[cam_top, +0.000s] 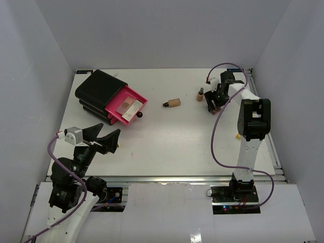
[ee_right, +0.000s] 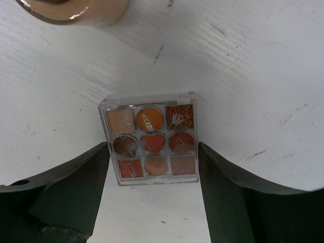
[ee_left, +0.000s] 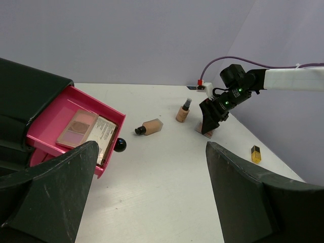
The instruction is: Organize the makeup
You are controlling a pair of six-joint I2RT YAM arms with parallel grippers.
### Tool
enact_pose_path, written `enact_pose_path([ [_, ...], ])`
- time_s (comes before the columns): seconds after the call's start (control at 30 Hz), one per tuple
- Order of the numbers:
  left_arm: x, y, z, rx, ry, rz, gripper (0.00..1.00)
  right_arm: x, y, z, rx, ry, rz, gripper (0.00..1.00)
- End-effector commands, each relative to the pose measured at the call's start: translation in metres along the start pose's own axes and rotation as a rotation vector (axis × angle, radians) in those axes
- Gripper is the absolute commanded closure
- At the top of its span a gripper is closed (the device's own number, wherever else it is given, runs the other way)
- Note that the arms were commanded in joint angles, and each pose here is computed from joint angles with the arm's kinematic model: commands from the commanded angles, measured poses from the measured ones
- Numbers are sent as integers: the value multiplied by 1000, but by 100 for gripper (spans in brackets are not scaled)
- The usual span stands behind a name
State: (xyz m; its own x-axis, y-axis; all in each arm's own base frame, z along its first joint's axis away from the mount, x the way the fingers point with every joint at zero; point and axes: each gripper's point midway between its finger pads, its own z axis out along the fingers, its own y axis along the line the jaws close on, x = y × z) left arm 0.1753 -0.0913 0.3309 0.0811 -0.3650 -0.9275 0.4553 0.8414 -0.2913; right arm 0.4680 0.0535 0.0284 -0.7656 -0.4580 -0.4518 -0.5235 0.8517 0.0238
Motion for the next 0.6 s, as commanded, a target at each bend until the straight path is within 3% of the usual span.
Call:
enact_pose_path([
  [0.0,1,2,3,-9,3,4,2,3,3,-2,34,15,-43,31],
  [0.27,1,3,2,-11,0,4,2,-6,25,-41,15,-63,-105,64],
  [0.37,-1,2,2,-9,-5,5,2,-6,59,-68,-41,-117,-189,69],
  [0.57,-2,2,1,-7,-8,5,2,-5,173,-110,-235,-184,-402,73],
])
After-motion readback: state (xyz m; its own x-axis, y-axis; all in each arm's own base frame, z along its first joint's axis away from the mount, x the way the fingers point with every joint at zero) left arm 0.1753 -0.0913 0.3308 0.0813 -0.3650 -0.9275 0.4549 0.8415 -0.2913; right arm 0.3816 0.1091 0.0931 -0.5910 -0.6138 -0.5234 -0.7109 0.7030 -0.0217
